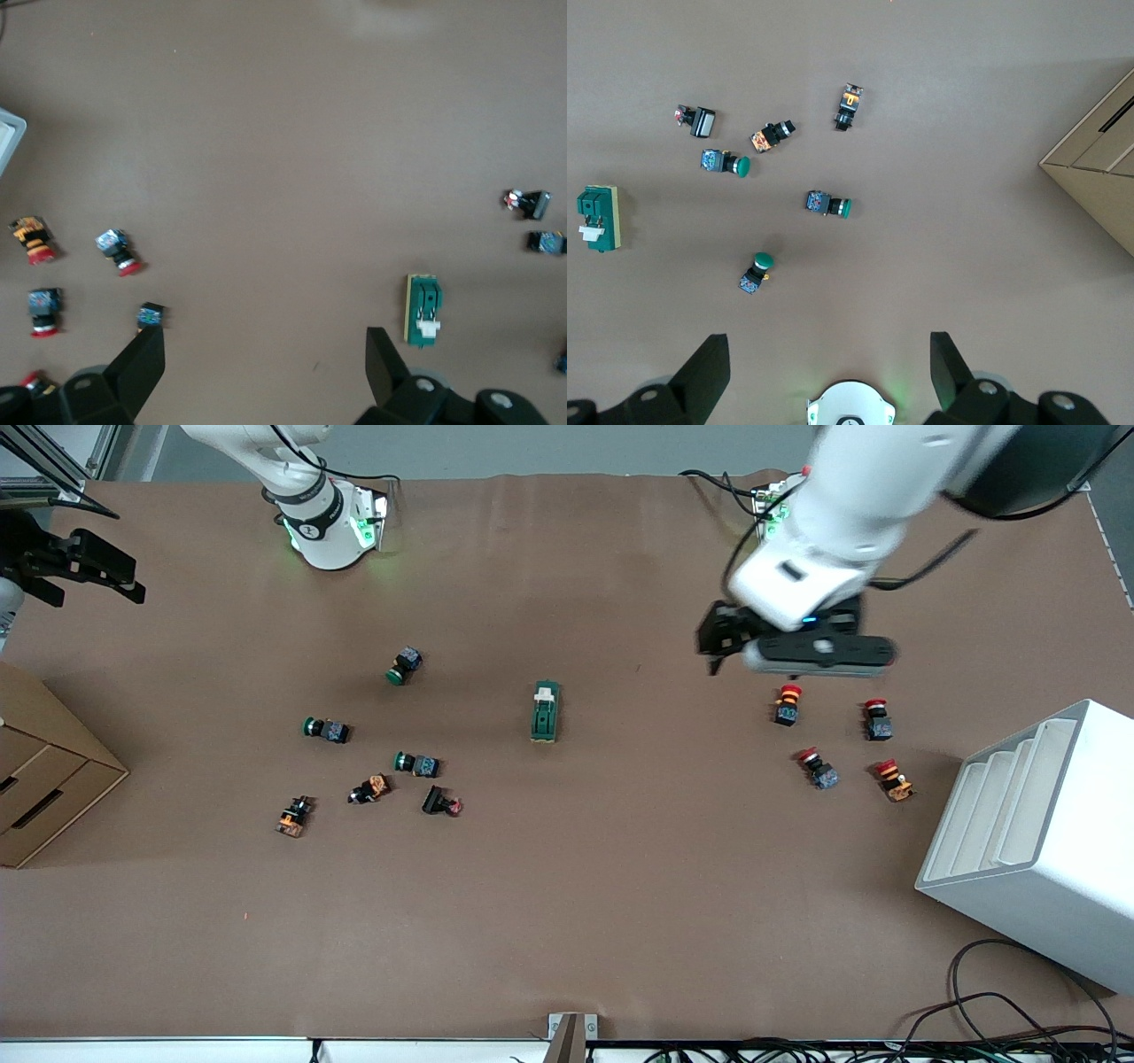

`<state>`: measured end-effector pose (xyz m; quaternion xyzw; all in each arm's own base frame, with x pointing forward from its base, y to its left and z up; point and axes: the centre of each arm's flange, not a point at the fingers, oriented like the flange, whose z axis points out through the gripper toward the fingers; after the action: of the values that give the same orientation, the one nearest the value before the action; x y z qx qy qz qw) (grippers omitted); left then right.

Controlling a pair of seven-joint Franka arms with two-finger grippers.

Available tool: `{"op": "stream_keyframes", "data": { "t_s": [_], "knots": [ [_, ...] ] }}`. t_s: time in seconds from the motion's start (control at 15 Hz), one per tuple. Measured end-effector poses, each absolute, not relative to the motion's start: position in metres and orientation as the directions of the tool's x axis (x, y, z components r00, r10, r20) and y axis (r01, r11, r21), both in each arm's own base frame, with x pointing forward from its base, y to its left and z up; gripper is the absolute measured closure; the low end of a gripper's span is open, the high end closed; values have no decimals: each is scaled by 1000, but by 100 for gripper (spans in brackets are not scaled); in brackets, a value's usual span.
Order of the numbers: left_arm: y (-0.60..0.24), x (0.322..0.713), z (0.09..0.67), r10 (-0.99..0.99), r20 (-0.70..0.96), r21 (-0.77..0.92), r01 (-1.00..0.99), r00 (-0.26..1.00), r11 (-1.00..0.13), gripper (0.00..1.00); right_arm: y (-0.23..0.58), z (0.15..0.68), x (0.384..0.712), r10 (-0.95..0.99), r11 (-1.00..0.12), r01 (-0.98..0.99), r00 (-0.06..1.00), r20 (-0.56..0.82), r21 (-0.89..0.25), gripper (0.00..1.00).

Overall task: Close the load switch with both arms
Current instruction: 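Move the left gripper over the green load switch, then lower the left gripper onto the switch base while the right gripper approaches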

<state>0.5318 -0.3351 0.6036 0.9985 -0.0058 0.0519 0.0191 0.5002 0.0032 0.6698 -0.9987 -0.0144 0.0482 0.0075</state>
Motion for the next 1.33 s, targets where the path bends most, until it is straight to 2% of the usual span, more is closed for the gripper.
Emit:
{"op": "stream_keyframes", "data": {
  "t_s": [0.47, 0.8, 1.33],
  "knots": [
    [-472, 489, 509, 37, 187, -53, 47, 982, -997, 0, 3, 670, 500, 30, -999, 28, 995, -96, -16, 0],
    [-552, 439, 424, 68, 323, -140, 118, 944, -983, 1, 3, 674, 500, 29, -999, 28, 996, -85, -16, 0],
    [-604, 351, 300, 98, 543, -113, 189, 834, -976, 2, -1, 676, 502, 19, -1000, 18, 997, -76, -16, 0]
  ]
}}
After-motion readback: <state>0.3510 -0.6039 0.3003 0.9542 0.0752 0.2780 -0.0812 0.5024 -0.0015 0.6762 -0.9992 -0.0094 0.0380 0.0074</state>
